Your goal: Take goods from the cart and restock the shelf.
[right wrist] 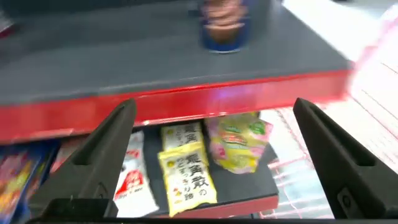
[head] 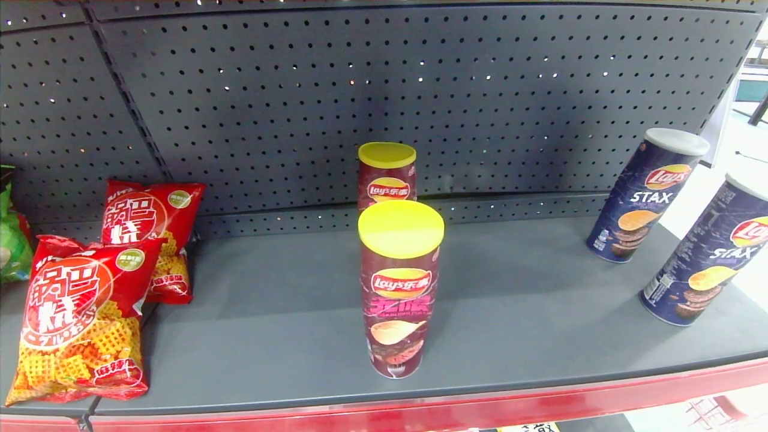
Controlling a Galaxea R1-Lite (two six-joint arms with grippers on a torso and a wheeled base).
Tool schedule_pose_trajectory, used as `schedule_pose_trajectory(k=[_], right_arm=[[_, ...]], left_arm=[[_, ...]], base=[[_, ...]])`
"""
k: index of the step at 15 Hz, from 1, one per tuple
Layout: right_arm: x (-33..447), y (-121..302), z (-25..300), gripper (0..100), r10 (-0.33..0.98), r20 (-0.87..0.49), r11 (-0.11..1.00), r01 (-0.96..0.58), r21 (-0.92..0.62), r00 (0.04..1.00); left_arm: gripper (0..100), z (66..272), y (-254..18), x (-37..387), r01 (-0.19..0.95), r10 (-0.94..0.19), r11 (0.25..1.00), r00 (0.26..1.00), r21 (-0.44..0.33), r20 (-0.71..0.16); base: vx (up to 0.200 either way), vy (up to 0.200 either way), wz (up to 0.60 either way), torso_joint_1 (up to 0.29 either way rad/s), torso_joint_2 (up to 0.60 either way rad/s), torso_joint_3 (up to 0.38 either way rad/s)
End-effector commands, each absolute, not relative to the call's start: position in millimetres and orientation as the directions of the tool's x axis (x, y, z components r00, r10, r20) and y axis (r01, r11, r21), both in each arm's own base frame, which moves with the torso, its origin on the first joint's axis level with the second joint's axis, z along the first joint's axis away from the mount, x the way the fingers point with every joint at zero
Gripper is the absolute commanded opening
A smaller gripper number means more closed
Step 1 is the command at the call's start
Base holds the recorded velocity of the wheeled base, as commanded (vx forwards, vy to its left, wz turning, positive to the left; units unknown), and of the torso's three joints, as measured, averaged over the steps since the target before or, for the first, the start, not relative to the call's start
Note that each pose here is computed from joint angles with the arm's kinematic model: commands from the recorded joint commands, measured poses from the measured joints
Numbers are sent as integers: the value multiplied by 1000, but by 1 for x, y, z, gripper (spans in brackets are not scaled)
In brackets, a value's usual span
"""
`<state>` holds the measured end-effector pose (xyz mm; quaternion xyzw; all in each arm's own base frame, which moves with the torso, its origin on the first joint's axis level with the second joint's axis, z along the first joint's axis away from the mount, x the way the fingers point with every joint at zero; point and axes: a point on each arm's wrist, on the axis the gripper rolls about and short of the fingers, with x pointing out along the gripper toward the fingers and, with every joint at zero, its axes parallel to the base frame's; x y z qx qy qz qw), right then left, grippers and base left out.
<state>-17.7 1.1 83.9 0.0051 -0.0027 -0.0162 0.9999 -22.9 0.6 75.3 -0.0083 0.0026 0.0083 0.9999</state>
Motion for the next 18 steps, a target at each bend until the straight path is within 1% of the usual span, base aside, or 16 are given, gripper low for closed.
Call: schedule_pose_trajectory(k=[1, 3, 4, 7, 10, 18], right_arm=[[-16, 4, 83, 100, 69, -27, 996, -70, -50, 997], [-18, 3, 78, 100, 60, -47, 996, -62, -57, 997], [-19, 1, 77, 100, 8, -51, 1000, -6, 26, 999], [-23, 1, 76, 100, 28, 2, 999, -28, 17, 1000], [-23, 0, 76, 100, 11, 2, 999, -11, 31, 1000], [-23, 1, 76, 100, 17, 2, 1000, -17, 20, 1000]], left_arm=[[100, 75, 1, -23, -17, 17, 1000, 1000, -17, -6], [100, 76, 1, -23, -17, 17, 1000, 1000, -17, -5], [100, 76, 1, -23, -17, 17, 1000, 1000, -17, -6], [100, 75, 1, -23, -17, 17, 1000, 1000, -17, -8], [100, 76, 1, -23, -17, 17, 1000, 1000, -17, -6], [100, 76, 1, -23, -17, 17, 1000, 1000, -17, -6]], base=[[0, 0, 0, 0, 0, 0], [0, 0, 0, 0, 0, 0], [0, 0, 0, 0, 0, 0], [0, 0, 0, 0, 0, 0], [0, 0, 0, 0, 0, 0], [0, 0, 0, 0, 0, 0]])
